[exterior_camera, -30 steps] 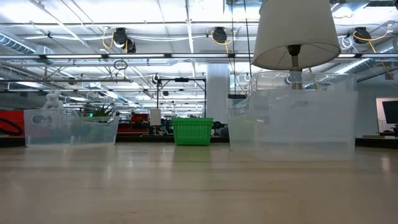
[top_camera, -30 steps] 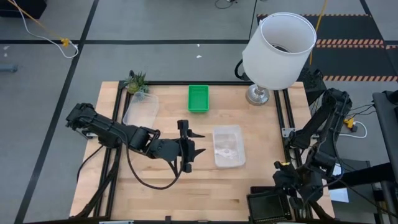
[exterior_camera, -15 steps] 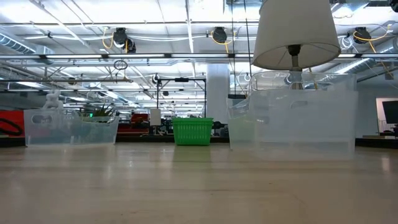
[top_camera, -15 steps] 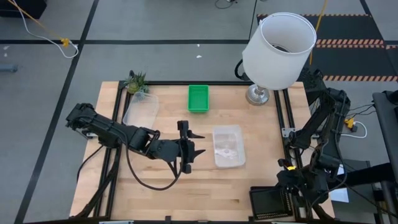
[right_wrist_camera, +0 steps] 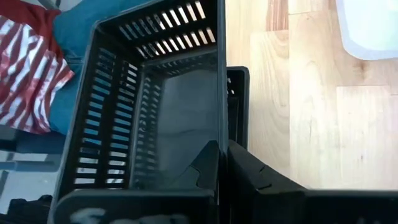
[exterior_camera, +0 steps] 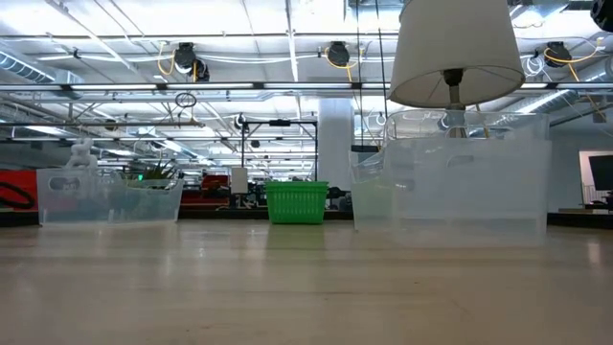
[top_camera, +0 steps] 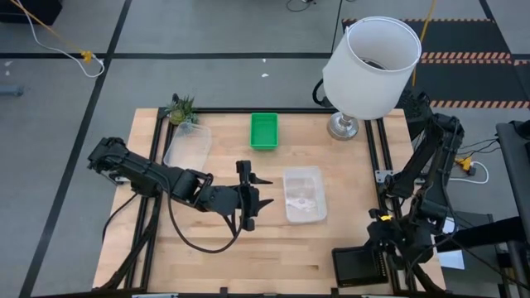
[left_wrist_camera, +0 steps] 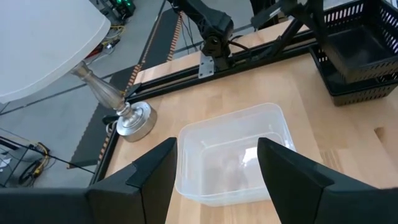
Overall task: Stack baskets by color
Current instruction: Stack the left black bin on top of the right black bins
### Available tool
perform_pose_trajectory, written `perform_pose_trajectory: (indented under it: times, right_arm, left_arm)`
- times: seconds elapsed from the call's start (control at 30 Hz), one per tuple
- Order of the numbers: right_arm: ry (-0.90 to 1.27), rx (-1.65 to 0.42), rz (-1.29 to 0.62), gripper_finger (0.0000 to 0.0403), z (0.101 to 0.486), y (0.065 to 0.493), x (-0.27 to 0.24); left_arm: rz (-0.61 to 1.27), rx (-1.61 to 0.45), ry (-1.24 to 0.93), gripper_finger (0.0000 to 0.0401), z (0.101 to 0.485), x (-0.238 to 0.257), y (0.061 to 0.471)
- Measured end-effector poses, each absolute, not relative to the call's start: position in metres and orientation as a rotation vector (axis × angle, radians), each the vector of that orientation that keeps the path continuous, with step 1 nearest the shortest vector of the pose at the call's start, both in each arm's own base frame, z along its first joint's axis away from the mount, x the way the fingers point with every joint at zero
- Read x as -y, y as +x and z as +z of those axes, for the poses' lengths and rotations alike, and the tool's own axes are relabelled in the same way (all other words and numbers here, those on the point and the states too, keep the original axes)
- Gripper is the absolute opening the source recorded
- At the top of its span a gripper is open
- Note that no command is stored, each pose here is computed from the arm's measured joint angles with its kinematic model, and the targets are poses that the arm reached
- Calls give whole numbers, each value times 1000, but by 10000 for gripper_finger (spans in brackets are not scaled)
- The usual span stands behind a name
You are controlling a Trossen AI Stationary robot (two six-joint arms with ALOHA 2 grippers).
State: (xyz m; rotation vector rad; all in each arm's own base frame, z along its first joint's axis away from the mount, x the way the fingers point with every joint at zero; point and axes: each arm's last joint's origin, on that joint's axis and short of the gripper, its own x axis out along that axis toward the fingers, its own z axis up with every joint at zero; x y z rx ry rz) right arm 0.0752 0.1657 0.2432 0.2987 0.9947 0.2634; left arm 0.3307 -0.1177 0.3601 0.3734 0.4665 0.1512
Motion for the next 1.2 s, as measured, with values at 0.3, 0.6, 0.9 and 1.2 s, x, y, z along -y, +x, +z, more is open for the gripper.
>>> perform_pose_trajectory:
  times: [0.3, 0.6, 0.9, 1.2]
  right_arm:
    - [322, -1003, 256, 9, 231, 74, -163]
    - [318, -1020, 293, 9, 230, 69, -166]
    - [322, -1010, 264, 9, 230, 69, -164]
    - [330, -1039, 208, 9, 222, 67, -160]
  left_arm:
    - [151, -467, 374, 223, 360, 118, 331]
    - [151, -467, 374, 223, 360, 118, 331]
    - [152, -467, 369, 223, 360, 118, 331]
    - [152, -467, 368, 223, 360, 118, 331]
